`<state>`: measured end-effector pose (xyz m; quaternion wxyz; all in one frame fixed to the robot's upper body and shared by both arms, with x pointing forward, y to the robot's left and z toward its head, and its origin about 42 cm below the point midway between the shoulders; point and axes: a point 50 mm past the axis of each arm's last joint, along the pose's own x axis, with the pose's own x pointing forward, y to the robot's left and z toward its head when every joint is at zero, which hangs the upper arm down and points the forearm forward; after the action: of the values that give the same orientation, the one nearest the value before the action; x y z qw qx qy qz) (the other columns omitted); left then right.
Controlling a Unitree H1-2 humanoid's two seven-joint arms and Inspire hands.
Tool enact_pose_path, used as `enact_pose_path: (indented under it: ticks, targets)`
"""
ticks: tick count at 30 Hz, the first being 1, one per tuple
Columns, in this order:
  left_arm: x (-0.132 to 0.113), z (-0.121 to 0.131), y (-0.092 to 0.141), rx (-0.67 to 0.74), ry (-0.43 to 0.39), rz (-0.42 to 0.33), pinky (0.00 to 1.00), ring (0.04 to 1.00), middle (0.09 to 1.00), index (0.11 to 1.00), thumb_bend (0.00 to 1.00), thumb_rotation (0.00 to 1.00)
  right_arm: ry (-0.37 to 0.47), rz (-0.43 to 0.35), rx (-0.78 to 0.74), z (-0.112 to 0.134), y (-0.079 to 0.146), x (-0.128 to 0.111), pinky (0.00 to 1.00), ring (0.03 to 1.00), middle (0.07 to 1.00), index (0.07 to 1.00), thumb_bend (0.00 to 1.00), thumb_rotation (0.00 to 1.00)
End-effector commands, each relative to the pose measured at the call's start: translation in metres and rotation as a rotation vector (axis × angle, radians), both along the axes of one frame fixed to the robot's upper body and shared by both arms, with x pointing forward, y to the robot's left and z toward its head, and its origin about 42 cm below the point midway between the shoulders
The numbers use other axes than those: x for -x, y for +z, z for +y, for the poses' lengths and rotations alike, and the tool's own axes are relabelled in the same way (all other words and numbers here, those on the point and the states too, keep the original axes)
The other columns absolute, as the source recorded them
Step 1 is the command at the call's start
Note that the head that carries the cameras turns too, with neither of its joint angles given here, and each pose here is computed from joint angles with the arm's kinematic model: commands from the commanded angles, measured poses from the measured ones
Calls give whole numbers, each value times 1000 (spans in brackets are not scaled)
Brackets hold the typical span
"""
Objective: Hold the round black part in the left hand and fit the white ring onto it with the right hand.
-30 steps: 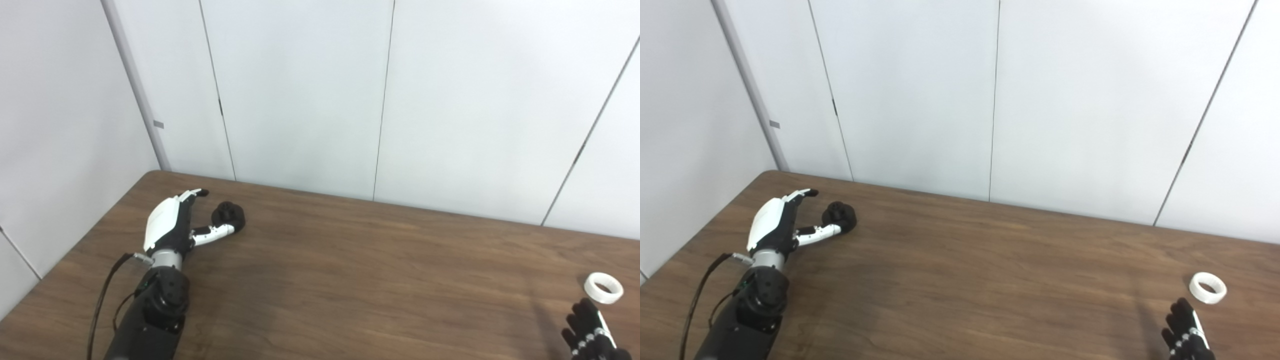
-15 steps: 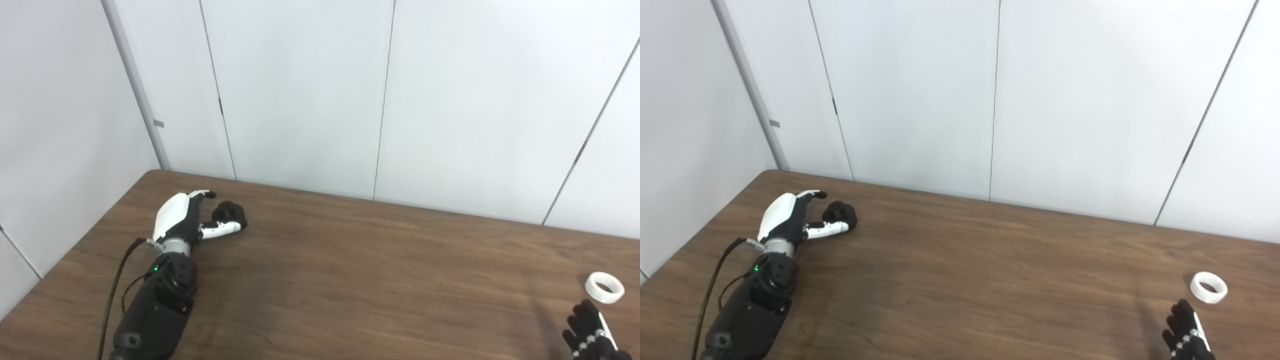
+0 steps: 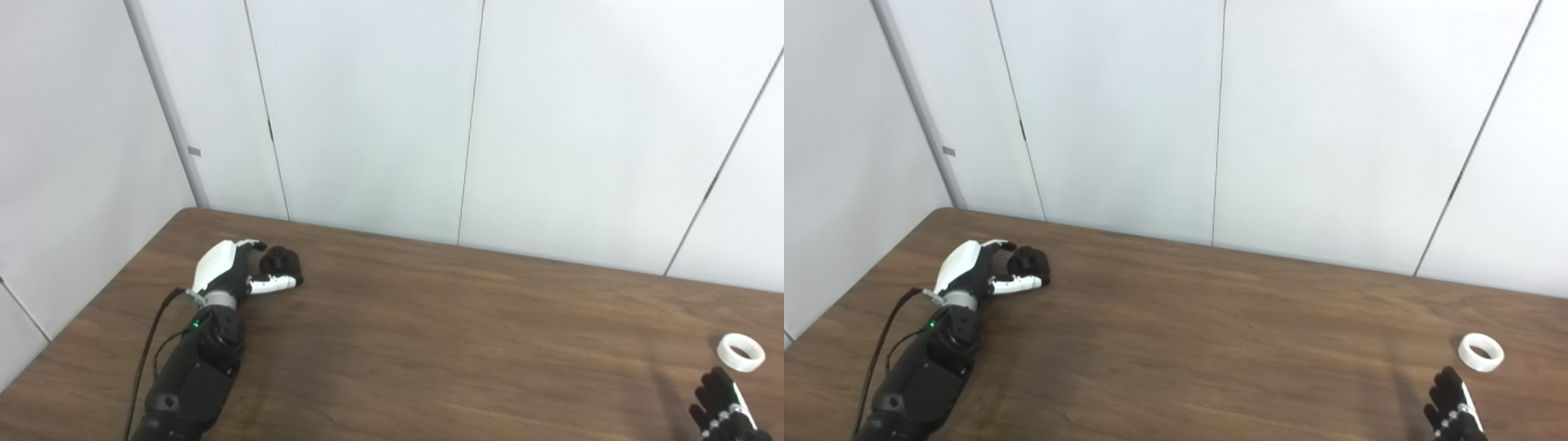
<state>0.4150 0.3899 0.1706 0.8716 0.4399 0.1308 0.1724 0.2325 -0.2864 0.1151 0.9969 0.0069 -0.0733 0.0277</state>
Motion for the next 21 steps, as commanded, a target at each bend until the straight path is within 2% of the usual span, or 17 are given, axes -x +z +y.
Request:
enact_pose_path:
  ticks: [1, 12, 21]
  targets:
    - [-14, 12, 35, -72, 9, -66, 1000, 986, 938, 825, 949, 407, -11, 73, -31, 4, -23, 18, 1000, 1000, 993, 973, 610, 986]
    - [-22, 11, 41, -101, 11, -27, 1000, 986, 941, 825, 925, 418, -14, 76, -30, 4, -23, 18, 1000, 1000, 992, 972, 617, 980]
    - [-27, 13, 44, -126, 10, -21, 1000, 983, 929, 791, 906, 372, -17, 74, -38, 5, -23, 17, 1000, 998, 987, 964, 622, 969]
